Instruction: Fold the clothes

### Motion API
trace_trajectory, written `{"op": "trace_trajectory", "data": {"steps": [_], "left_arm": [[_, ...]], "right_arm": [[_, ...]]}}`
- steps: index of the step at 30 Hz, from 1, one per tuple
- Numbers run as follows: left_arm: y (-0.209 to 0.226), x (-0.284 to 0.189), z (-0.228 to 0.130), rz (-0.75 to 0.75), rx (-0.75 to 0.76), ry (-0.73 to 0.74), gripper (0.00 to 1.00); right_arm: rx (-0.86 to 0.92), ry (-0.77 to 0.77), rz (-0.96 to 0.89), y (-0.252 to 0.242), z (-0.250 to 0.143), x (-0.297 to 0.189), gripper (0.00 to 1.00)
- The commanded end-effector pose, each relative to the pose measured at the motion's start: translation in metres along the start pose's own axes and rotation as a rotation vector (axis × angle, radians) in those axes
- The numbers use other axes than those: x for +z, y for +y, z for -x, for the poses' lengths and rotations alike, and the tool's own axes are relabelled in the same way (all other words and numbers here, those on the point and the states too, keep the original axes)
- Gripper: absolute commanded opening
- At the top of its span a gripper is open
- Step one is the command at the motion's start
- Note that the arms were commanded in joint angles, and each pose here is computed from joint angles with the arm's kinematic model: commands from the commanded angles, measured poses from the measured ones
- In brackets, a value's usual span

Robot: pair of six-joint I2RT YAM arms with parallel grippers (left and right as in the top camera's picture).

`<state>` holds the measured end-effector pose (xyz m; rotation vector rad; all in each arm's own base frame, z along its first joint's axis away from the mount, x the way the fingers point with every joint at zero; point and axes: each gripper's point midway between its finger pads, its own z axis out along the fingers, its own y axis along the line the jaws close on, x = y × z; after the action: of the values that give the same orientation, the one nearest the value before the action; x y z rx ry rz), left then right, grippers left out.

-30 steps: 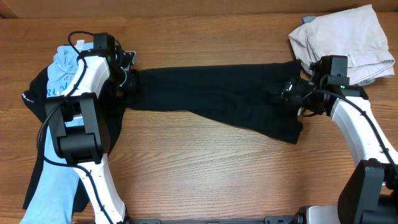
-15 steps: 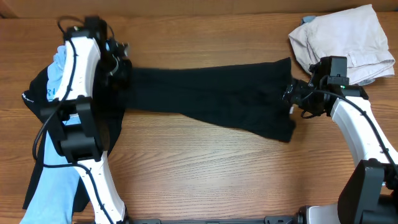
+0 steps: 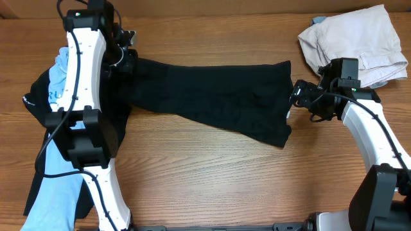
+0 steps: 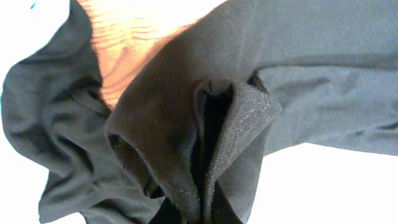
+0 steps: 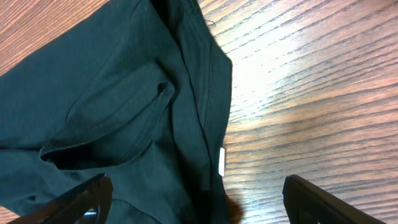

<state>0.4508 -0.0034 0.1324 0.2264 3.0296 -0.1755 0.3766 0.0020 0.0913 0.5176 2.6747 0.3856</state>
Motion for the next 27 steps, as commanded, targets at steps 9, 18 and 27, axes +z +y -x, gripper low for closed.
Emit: {"op": "trace_trajectory", "data": {"steps": [9, 18, 27], "left_arm": [[-0.023, -0.007, -0.001, 0.049, 0.072, 0.01, 0.04], [-0.031, -0.006, 0.0, 0.046, 0.085, 0.011, 0.04], [-0.036, -0.006, 0.0, 0.049, 0.095, 0.014, 0.04]], "right_arm": [[-0.014, -0.043, 0.033, 0.012, 0.01, -0.014, 0.94], [-0.014, -0.042, 0.033, 0.012, 0.01, -0.014, 0.94], [-0.012, -0.032, 0.03, 0.011, 0.007, -0.014, 0.95]]}}
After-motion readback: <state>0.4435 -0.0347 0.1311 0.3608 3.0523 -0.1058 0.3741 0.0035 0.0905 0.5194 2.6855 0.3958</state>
